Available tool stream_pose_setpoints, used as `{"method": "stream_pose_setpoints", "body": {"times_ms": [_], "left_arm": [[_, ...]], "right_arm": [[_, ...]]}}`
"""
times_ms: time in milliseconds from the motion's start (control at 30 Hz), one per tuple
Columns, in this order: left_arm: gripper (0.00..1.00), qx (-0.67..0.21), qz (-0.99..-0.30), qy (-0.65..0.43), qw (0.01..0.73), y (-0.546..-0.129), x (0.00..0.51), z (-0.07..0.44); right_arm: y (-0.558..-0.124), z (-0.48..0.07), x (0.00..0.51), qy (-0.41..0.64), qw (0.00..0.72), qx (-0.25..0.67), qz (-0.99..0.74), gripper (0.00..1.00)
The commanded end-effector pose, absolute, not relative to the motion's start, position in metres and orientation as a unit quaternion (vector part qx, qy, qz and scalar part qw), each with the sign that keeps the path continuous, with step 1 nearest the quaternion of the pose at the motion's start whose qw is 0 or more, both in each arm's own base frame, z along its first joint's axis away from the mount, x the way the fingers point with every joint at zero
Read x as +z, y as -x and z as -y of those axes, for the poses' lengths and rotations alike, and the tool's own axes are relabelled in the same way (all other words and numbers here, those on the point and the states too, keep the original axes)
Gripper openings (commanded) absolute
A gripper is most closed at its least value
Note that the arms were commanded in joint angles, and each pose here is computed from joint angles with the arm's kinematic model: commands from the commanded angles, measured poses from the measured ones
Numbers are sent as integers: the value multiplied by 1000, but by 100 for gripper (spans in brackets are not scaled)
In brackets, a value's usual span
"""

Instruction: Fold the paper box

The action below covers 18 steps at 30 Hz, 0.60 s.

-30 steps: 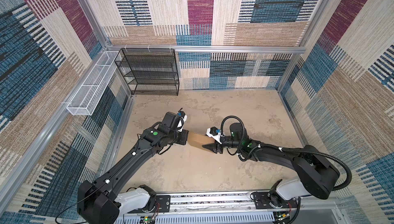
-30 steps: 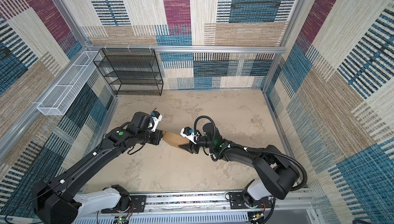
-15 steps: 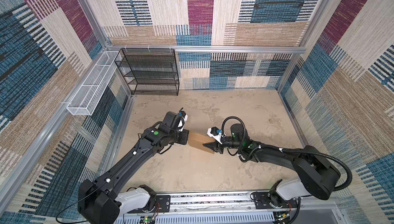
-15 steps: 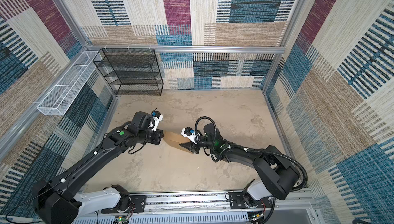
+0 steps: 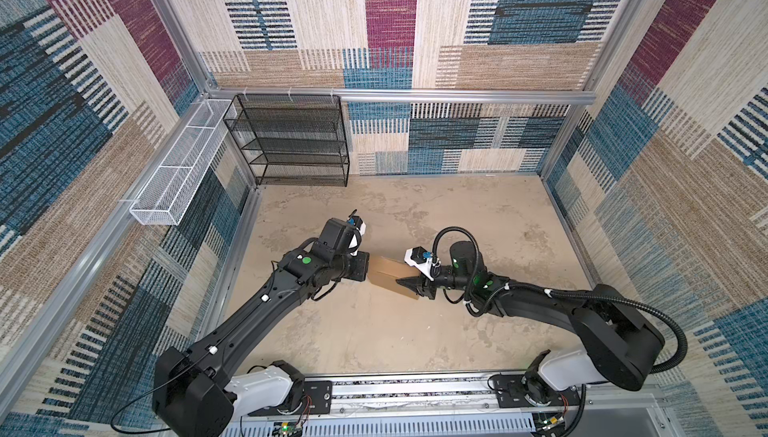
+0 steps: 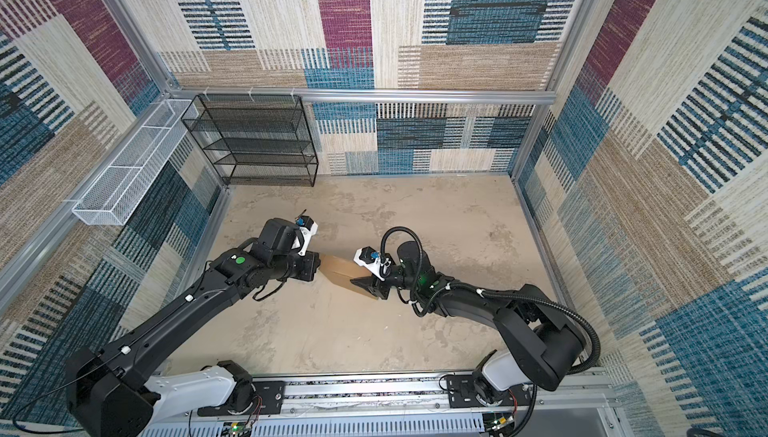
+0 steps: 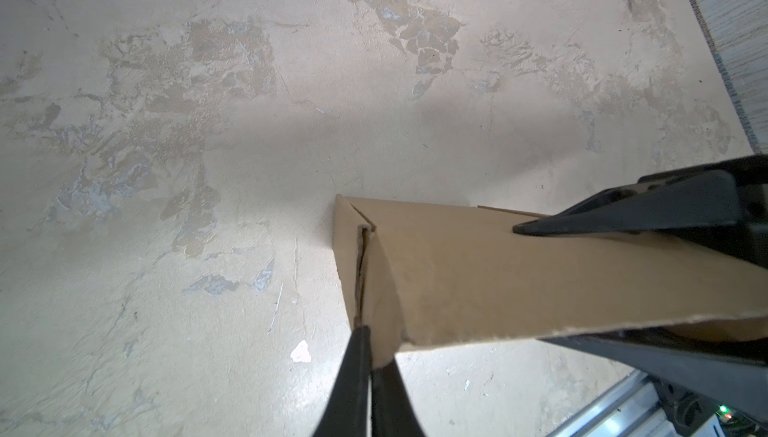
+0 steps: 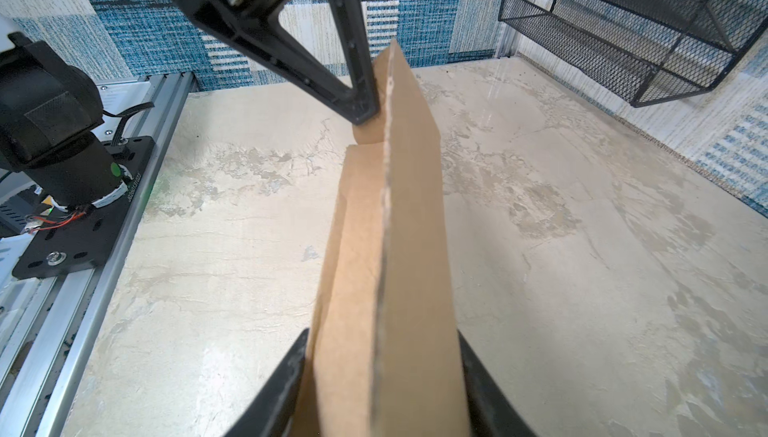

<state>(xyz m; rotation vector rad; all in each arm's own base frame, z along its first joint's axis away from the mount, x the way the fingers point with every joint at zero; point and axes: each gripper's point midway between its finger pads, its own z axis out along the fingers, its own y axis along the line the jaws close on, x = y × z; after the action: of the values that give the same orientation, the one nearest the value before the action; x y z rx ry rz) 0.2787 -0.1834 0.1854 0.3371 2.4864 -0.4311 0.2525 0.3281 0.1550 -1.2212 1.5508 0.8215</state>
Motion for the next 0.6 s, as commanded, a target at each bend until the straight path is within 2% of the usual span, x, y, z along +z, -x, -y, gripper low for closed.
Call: {"method": "stream_pose_setpoints", "body": {"times_ms": [0, 233, 567], "left_arm": [[11, -152, -933, -111, 306, -286, 186, 180], [14, -152, -930, -105, 317, -290, 189, 180], [11, -163, -929, -96, 318, -290, 188, 183]], "right_arm": [[-246, -332, 161, 514, 485, 351, -615, 43], [-246, -334, 163, 517, 486, 353, -610, 42], [-247, -334, 161, 516, 485, 352, -613, 41]]}}
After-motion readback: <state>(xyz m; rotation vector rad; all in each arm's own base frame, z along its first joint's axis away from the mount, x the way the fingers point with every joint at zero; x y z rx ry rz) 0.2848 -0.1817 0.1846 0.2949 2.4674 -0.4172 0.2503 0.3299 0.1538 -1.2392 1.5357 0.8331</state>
